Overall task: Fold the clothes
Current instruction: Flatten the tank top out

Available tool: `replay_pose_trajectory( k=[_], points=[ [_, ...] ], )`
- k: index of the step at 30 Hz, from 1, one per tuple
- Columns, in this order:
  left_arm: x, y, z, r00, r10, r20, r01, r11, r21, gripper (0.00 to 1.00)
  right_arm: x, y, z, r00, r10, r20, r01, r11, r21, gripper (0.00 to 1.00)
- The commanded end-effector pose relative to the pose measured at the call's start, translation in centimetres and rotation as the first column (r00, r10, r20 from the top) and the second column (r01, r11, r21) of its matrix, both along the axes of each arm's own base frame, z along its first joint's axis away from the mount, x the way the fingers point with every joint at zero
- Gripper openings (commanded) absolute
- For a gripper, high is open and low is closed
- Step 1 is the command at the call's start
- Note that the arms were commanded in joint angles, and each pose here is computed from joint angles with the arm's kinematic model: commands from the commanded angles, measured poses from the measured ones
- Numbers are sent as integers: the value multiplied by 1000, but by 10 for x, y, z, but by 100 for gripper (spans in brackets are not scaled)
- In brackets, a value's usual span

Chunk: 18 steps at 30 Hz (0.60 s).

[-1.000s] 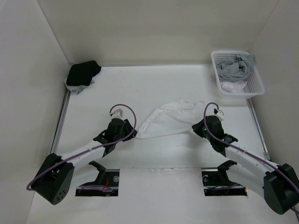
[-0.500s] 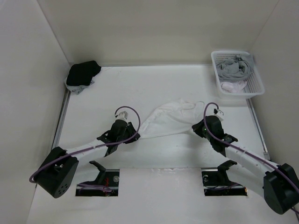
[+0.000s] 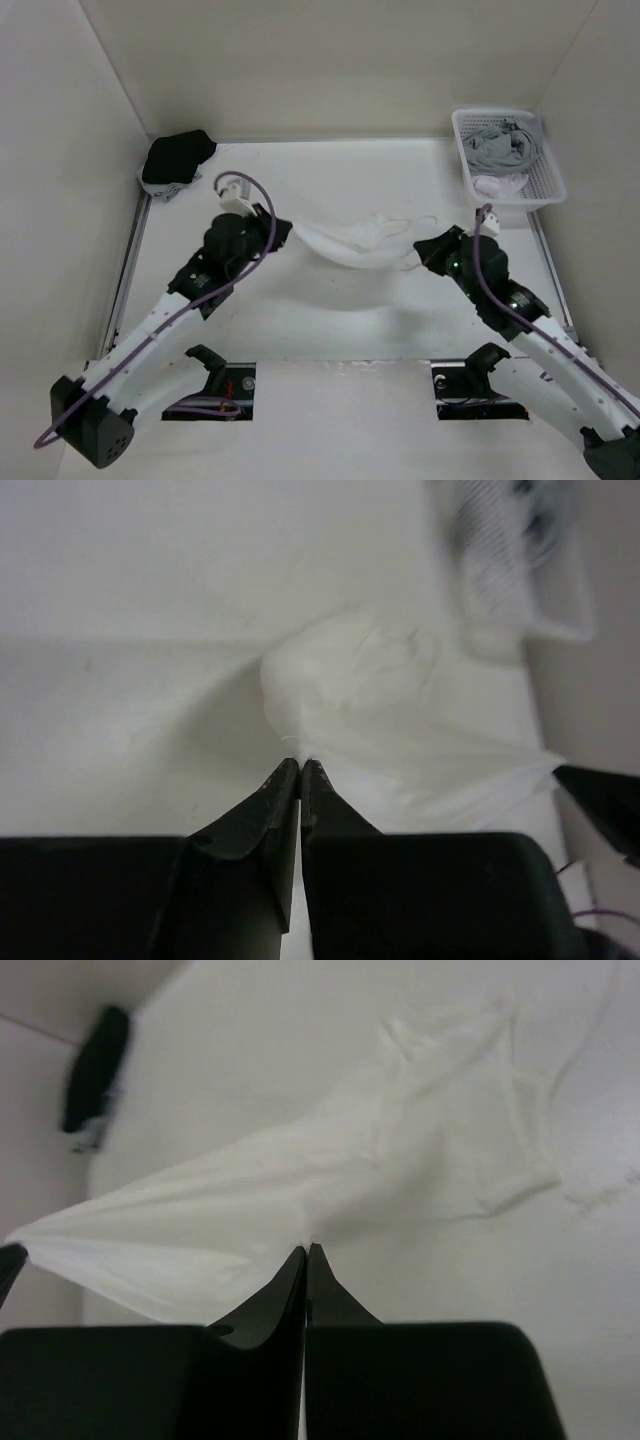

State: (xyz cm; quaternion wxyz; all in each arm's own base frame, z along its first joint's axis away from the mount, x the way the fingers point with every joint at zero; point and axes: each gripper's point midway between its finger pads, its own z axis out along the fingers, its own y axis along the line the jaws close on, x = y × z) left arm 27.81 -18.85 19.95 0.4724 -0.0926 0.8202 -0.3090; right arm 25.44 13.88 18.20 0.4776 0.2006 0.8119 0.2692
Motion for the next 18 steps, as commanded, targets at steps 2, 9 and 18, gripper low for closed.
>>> replay_pose_trajectory(
  k=[2,9,18],
  points=[
    [-2,32,156,941,129,314,-100,989,-109,1,-20,-7,131,969,18,245,-23,1000,18,0],
    [-27,51,269,847,214,486,-98,963,-252,1,-53,-5,257,891,62,451,-87,996,36,0],
    [29,48,223,877,269,397,-202,958,-204,1,4,50,248,886,168,432,-179,984,-15,0]
  ],
)
